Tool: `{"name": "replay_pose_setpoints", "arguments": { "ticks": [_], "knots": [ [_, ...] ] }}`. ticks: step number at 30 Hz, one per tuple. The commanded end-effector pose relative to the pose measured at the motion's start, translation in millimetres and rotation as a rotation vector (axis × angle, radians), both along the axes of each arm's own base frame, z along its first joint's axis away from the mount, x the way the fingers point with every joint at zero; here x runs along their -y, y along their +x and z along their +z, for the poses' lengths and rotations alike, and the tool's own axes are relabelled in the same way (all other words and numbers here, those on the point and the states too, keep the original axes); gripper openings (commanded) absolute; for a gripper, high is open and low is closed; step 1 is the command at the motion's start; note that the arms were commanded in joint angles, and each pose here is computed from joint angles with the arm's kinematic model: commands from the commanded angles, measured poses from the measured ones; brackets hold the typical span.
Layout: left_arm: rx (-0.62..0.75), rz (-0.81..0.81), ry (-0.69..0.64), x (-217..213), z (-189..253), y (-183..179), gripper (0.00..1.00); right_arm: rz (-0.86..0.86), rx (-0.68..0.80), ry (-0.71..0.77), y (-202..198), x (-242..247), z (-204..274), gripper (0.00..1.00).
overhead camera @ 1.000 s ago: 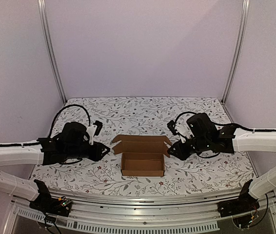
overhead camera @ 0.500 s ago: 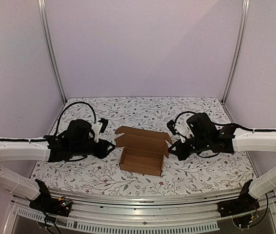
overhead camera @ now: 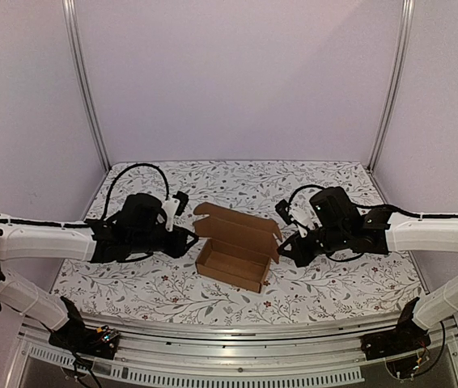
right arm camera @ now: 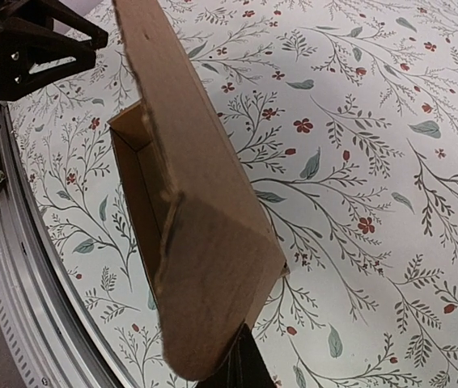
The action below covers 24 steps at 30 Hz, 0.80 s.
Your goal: Fold the paper box
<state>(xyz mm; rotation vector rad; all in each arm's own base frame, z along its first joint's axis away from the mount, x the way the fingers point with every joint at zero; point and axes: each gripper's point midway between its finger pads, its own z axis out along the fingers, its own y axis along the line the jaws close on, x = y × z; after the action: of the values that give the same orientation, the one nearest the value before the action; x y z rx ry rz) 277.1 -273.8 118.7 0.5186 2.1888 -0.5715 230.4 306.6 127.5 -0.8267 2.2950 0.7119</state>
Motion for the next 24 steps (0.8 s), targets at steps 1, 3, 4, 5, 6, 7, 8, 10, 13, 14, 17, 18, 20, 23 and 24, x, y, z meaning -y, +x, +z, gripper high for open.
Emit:
{"name": "replay_pose_setpoints", "arguments": {
  "ticks": [1,3,4,5,6,7,8,10,13,14,17,18,20,23,24],
  "knots": [
    [0.07,0.029,0.016,-2,11,25,0.37,0.026,0.013,0.015,-3,-2,6,0.0],
    [0.077,0.028,0.015,-3,12,30,0.37,0.03,0.015,0.018,-4,-2,7,0.0],
    [0.084,0.023,0.009,-2,13,32,0.37,0.032,0.015,0.019,-5,-2,7,0.0],
    [0.089,0.017,0.004,-2,13,34,0.37,0.034,0.016,0.021,-5,-2,8,0.0],
    [0.096,0.008,0.001,-1,14,36,0.37,0.037,0.016,0.023,-6,-3,9,0.0],
    [0.104,-0.001,0.003,-1,15,37,0.37,0.04,0.018,0.023,-6,-3,10,0.0],
    [0.11,-0.008,0.004,-1,15,38,0.38,0.042,0.017,0.024,-7,-3,10,0.0],
    [0.117,-0.019,0.006,-1,15,40,0.38,0.046,0.023,0.031,-8,-3,14,0.0],
    [0.122,-0.052,-0.018,2,17,41,0.39,0.05,0.03,0.036,-9,-3,17,0.0],
    [0.124,-0.061,-0.026,3,17,41,0.39,0.051,0.031,0.037,-9,-3,18,0.0],
    [0.126,-0.09,-0.039,7,17,42,0.4,0.057,0.033,0.04,-10,-3,19,0.0],
    [0.127,-0.097,-0.043,8,17,43,0.4,0.061,0.032,0.041,-11,-3,19,0.0],
    [0.127,-0.108,-0.053,10,18,46,0.4,0.067,0.034,0.039,-12,-4,19,0.0],
    [0.127,-0.111,-0.046,10,15,50,0.4,0.065,0.036,0.033,-12,-3,18,0.0],
    [0.126,-0.108,-0.042,9,14,52,0.4,0.064,0.036,0.033,-12,-2,18,0.0]
  ]
}}
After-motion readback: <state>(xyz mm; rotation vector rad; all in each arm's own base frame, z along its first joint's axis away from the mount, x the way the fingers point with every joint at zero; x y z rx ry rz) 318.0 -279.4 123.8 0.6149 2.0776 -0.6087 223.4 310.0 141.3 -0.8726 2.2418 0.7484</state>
